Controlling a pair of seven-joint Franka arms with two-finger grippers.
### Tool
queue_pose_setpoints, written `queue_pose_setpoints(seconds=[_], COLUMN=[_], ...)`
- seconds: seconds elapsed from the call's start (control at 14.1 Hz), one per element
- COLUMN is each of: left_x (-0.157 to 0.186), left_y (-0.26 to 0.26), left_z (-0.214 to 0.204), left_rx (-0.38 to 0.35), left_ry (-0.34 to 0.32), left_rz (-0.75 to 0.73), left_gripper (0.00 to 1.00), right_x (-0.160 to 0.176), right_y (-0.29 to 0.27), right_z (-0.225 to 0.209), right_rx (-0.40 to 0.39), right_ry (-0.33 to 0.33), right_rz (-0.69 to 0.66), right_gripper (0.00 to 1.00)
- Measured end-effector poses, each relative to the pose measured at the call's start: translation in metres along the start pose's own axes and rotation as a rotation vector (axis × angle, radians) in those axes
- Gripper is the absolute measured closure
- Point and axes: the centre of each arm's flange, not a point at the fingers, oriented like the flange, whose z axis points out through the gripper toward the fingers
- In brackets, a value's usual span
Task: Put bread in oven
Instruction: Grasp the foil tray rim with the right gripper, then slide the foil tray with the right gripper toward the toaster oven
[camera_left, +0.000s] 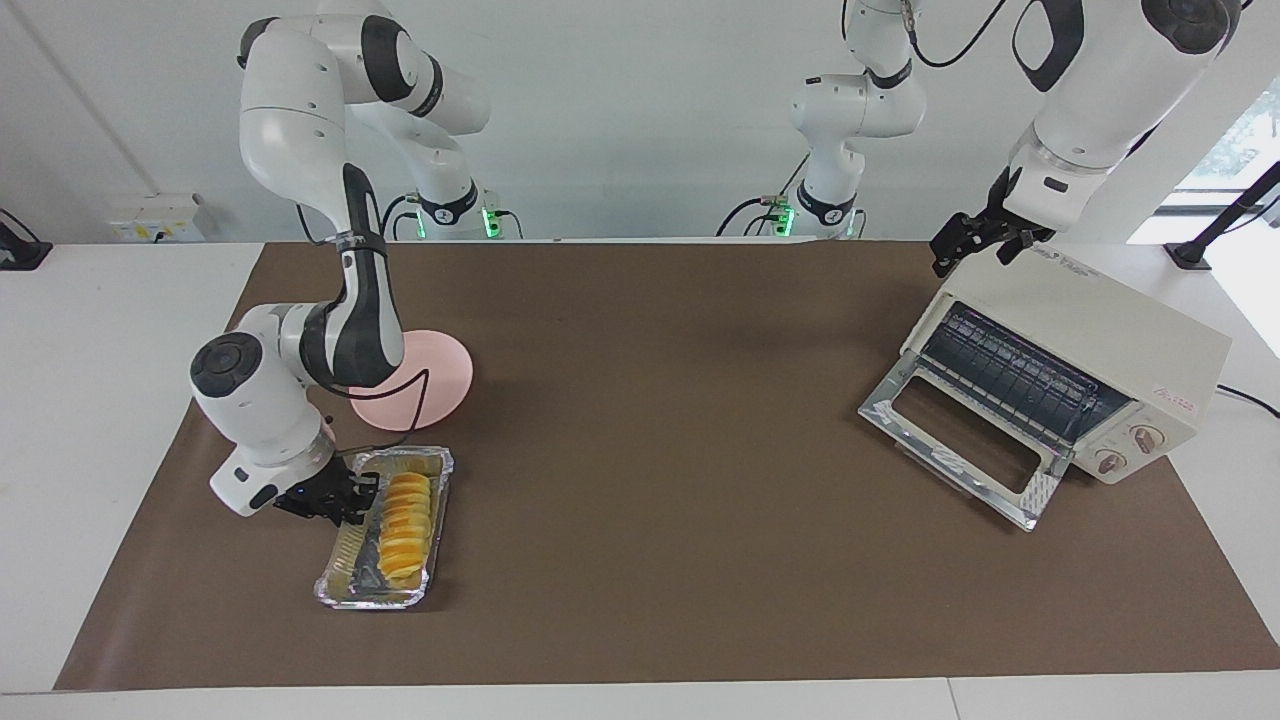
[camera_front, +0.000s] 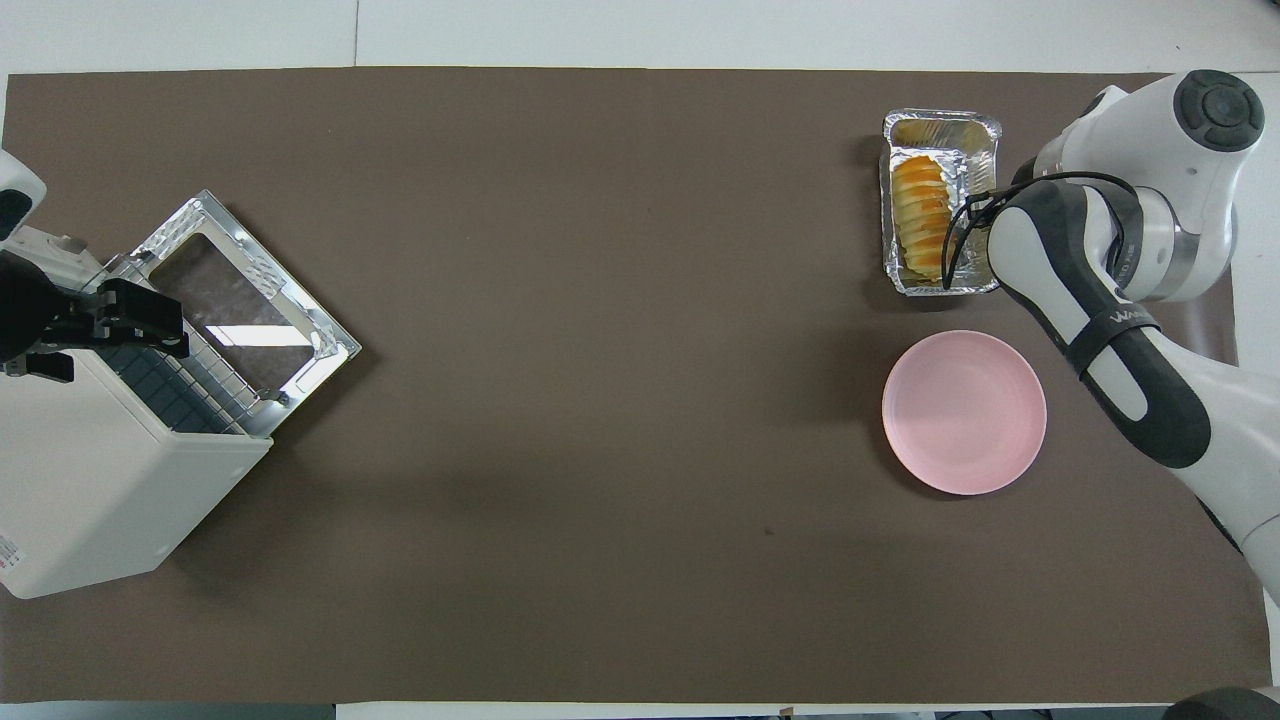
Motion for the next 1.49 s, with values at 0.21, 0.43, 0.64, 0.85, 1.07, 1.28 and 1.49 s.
queue_pose_setpoints(seconds=[0.21,0.43,0.64,0.85,1.07,1.28,1.49], left_x=[0.000,0.000,0.000,0.000,0.000,0.000,0.000], left_y=[0.000,0.000,0.000,0.000,0.000,0.000,0.000], left_z=[0.000,0.000,0.000,0.000,0.000,0.000,0.000], left_rx=[0.000,0.000,0.000,0.000,0.000,0.000,0.000], left_ry=[0.000,0.000,0.000,0.000,0.000,0.000,0.000], left_rz=[0.000,0.000,0.000,0.000,0.000,0.000,0.000], left_gripper=[0.00,0.00,0.00,0.00,0.00,0.00,0.00], right_x=[0.000,0.002,0.012,0.010,-0.005,-0.017,-0.043], right_y=[0.000,-0.004,-0.032,-0.096,-0.176,-0.258,-0.347], right_z=[-0.002,-0.015,-0.073,-0.138,-0.175,-0.186,-0.185], right_rx=[0.000,0.005,0.022,0.023,0.046,0.084,0.105], right_ry=[0.003,-0.029,-0.101,-0.111,-0.134,-0.144,-0.160], right_rz=[0.000,-0.006,-0.034,-0.010,0.051,0.116,0.157], right_gripper=[0.98,0.98,0.98,0.98,0.98,0.98,0.98])
